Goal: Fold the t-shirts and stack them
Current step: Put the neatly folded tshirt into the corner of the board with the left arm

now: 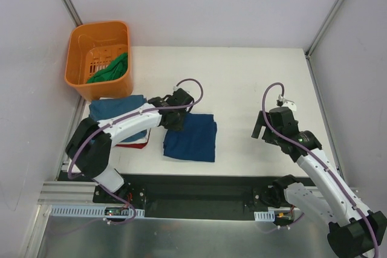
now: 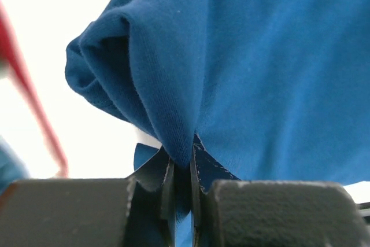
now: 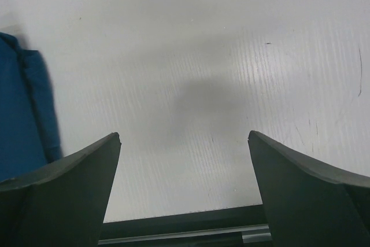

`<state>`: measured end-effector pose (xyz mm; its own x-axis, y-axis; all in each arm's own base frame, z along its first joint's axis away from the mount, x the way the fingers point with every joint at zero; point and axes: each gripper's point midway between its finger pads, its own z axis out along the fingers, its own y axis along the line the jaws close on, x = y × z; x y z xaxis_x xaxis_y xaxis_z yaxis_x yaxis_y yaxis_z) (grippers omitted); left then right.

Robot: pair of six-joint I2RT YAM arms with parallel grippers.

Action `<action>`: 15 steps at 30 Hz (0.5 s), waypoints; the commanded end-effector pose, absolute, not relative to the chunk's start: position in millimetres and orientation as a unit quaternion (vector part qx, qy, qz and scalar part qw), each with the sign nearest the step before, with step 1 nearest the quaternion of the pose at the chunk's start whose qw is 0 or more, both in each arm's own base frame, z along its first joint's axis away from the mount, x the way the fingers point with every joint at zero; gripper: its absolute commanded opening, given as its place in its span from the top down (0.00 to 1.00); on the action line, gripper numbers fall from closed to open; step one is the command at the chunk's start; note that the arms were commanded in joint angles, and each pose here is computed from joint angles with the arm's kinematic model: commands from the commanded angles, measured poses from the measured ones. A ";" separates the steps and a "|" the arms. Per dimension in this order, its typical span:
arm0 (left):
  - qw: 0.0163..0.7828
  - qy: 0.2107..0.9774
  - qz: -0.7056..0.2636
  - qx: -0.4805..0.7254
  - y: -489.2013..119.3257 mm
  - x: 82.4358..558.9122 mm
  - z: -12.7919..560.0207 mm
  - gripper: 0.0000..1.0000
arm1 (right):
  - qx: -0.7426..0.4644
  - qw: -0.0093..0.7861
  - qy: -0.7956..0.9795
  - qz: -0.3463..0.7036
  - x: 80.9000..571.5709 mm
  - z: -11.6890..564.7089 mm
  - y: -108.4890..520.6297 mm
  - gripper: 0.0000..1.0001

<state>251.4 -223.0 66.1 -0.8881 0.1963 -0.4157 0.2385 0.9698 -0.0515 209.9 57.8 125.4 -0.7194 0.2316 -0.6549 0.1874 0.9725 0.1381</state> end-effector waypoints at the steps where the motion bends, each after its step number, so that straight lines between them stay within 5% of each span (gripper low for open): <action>1: 0.224 0.958 0.040 0.172 -172.4 243.2 102.1 1.00 | 0.114 0.369 0.922 0.018 214.5 126.8 52.3 0.03; 15: 0.293 0.930 0.183 0.127 -71.7 267.6 179.8 1.00 | 0.123 0.372 0.920 -0.008 213.3 120.1 41.5 0.04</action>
